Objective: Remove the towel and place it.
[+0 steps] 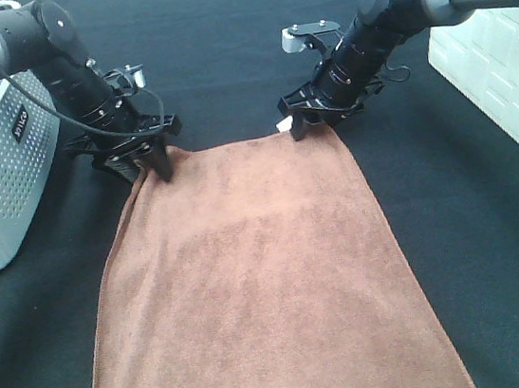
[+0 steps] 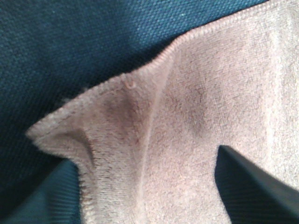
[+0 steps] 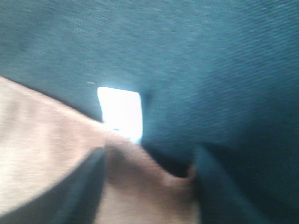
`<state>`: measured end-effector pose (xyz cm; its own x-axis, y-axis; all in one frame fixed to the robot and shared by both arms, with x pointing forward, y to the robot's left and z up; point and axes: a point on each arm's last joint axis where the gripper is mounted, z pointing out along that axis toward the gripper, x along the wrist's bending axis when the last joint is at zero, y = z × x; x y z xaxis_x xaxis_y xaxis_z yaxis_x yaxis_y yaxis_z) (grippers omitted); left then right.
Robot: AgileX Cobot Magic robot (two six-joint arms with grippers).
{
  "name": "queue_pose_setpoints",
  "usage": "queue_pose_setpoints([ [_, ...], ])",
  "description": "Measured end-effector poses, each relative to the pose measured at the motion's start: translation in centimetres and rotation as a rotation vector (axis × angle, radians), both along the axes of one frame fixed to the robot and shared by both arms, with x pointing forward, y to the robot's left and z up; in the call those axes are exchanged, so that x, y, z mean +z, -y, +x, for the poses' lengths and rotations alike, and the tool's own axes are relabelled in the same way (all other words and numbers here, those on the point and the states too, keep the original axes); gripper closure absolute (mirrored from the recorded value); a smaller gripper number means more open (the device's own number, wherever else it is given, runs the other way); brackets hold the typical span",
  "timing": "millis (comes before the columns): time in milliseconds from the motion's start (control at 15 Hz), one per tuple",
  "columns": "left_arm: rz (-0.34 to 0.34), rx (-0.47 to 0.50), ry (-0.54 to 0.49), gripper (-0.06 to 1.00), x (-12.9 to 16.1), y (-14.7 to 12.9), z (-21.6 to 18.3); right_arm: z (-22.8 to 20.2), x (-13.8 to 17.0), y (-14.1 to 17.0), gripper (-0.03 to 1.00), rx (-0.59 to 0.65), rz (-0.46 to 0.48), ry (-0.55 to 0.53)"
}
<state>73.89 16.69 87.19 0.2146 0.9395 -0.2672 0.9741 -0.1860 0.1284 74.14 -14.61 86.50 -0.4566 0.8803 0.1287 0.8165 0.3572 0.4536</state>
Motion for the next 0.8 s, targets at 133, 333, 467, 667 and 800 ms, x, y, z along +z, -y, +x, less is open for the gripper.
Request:
queue_pose_setpoints([
  [133, 0.039, -0.015, 0.01, 0.77, -0.19, -0.33, 0.07, 0.05, -0.03, 0.12, 0.64, -0.001, -0.015, 0.006],
  [333, 0.066, -0.046, 0.021, 0.93, -0.23, -0.3, 0.03, 0.01, -0.08, 0.22, 0.94, -0.004, -0.026, 0.0],
  [467, 0.073, -0.051, 0.022, 0.93, -0.25, -0.26, 0.02, -0.02, -0.09, 0.13, 0.95, -0.011, -0.03, -0.001],
  [667, 0.103, -0.067, 0.046, 0.93, 0.19, -0.13, 0.27, 0.16, 0.32, -0.03, 0.95, -0.007, -0.033, 0.011],
  [800, 0.135, -0.062, 0.083, 0.93, 0.6, -0.18, 0.93, 0.7, 0.76, -0.27, 0.95, -0.009, -0.028, 0.029],
])
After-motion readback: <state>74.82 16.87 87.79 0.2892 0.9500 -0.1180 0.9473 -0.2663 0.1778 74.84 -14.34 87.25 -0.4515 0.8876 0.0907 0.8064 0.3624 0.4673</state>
